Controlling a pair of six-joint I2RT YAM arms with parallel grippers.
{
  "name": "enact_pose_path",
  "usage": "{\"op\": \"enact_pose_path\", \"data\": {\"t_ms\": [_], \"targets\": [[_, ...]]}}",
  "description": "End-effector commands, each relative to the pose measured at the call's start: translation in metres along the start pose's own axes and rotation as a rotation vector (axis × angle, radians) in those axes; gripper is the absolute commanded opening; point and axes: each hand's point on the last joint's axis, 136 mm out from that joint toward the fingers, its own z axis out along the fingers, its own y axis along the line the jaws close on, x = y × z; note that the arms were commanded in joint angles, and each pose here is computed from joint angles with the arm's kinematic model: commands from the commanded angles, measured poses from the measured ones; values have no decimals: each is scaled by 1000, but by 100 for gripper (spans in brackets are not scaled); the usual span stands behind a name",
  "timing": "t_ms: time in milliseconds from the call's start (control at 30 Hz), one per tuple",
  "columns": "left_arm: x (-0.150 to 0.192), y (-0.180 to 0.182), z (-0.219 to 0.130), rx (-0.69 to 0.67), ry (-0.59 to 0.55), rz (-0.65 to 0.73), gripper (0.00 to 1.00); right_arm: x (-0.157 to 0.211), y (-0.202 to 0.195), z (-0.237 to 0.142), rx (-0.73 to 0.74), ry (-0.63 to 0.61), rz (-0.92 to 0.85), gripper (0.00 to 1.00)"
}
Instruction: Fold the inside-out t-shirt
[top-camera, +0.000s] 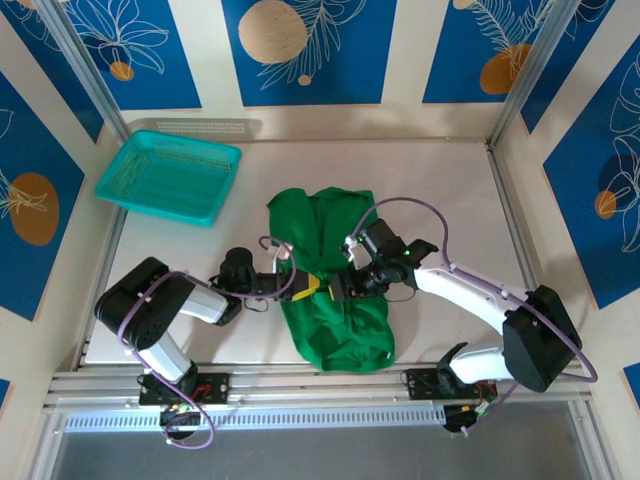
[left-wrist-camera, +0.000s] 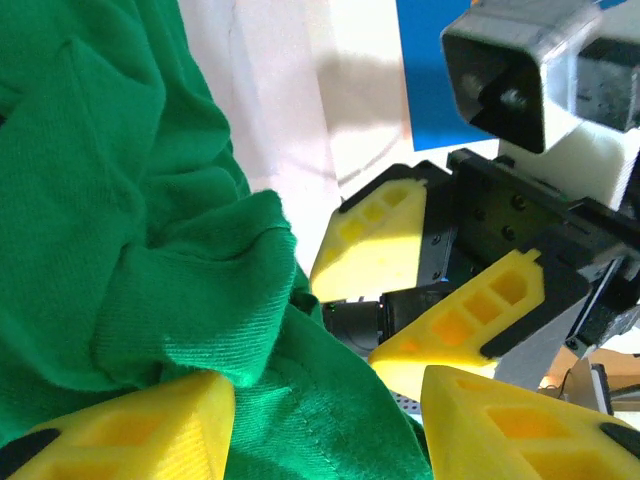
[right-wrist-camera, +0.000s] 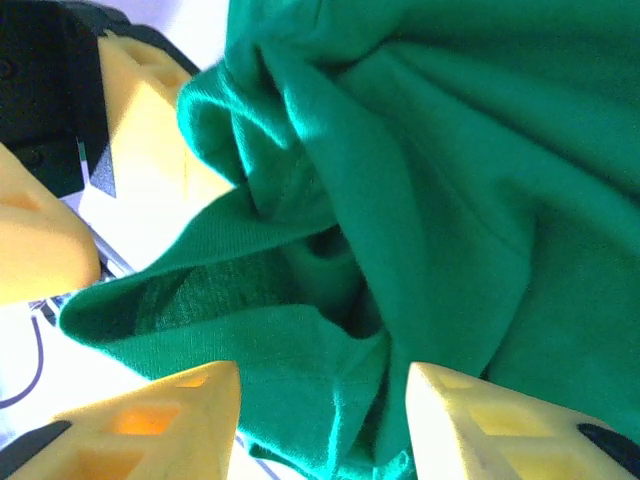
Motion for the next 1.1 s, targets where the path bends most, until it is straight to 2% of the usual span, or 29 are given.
{"op": "enact_pose_path", "data": {"t_ms": [0,133,200,267,367,433,500,633,800,867,900,1000,1067], "targets": [[1,-3,0,4,-3,40,52,12,11,5,-73,38,1,46],[3,2,-3,-44,-1,49,52,15,7,13,-79,41,40,45],[4,3,-5,-74,3,58,52,15,9,13,-98,34,38,41],[7,6,-9,-121,13,70,52,14,19,10,-142,25,10,26],[9,8,-16,-206,23,98,54,15,39,-2,-224,5,-84,10],[9,7,-22,-259,22,119,55,19,56,-10,-285,-4,-177,3],[7,3,-29,-309,15,145,57,26,73,-19,-336,-5,-273,0],[10,-2,-42,-386,13,155,58,54,91,-16,-352,21,-455,0],[28,0,-46,-404,55,148,58,81,58,33,-176,55,-516,0],[36,4,-47,-445,73,165,58,95,52,52,-167,85,-520,1],[38,6,-48,-463,78,169,58,99,54,56,-175,92,-522,4],[46,13,-50,-495,89,161,58,104,66,54,-222,91,-536,25],[49,19,-51,-517,89,157,57,102,75,41,-258,66,-562,32]]}}
